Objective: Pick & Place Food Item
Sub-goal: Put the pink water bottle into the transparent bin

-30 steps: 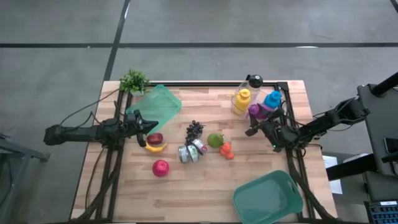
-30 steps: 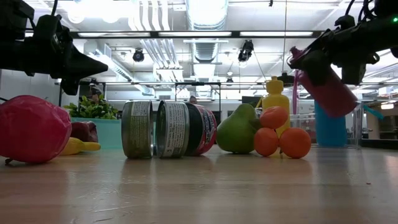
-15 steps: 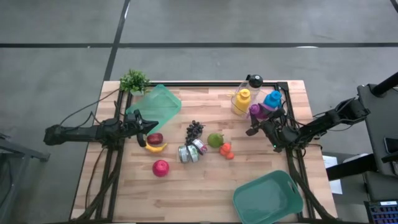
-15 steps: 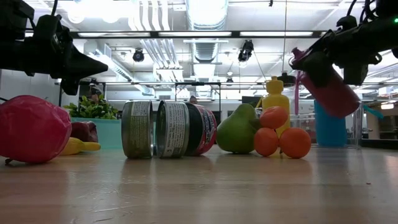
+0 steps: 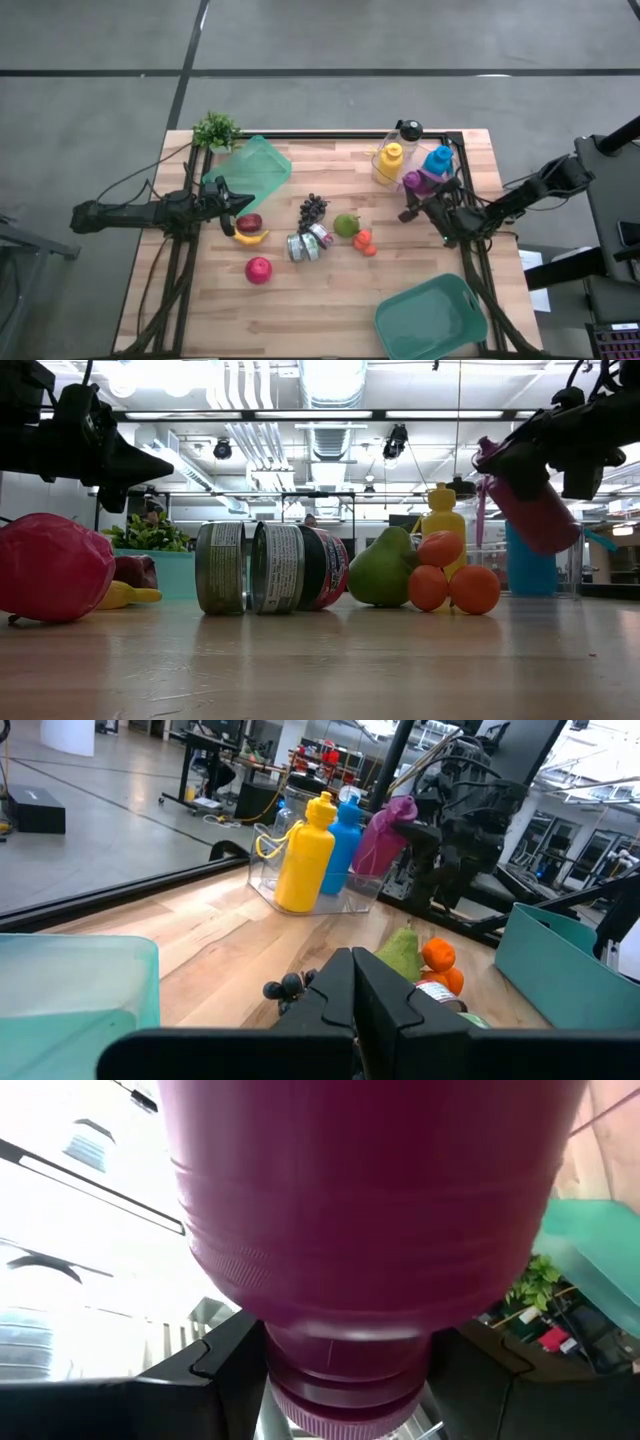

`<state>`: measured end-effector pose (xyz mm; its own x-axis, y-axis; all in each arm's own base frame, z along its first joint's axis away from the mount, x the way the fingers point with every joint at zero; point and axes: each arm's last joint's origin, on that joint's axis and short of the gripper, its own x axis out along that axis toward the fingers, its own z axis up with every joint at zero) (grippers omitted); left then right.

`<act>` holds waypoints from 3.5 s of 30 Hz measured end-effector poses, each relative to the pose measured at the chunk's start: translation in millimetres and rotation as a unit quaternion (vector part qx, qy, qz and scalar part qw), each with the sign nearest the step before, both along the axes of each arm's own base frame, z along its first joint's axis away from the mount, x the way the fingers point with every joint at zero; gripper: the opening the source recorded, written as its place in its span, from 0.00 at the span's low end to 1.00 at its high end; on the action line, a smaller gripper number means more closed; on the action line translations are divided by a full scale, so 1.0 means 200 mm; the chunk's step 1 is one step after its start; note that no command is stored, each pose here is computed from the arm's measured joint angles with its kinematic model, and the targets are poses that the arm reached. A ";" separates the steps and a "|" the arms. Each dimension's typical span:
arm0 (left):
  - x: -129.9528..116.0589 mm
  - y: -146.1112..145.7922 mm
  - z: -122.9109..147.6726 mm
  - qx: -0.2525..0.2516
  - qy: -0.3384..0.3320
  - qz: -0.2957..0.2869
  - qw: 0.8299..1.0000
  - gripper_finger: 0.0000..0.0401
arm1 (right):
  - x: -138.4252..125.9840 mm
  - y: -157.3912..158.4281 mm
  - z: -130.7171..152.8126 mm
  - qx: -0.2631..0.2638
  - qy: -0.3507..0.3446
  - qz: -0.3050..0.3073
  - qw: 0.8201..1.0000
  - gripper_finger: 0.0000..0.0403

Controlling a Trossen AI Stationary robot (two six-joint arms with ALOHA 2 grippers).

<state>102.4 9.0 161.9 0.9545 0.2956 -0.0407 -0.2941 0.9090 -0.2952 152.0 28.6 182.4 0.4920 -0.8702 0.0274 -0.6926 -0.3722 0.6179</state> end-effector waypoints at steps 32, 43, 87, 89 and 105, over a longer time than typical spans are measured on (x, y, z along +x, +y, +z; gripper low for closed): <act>0.00 0.00 0.00 0.000 0.000 0.000 1.000 0.00 | -0.15 0.04 0.03 0.005 0.013 0.010 1.000 0.54; 0.00 0.00 0.00 0.000 0.000 0.000 1.000 0.00 | -0.15 0.03 0.01 0.006 0.017 -0.001 1.000 0.54; 0.00 0.00 0.00 0.000 0.000 0.000 1.000 0.00 | -0.15 0.01 0.04 0.051 -0.065 -0.022 0.996 0.54; 0.00 0.00 0.00 0.000 0.000 0.000 1.000 0.00 | -0.15 0.01 0.04 0.051 -0.066 -0.016 0.996 0.54; 0.00 0.00 0.00 0.000 0.000 0.000 1.000 0.00 | -0.17 0.04 0.06 0.058 -0.072 0.014 0.996 0.54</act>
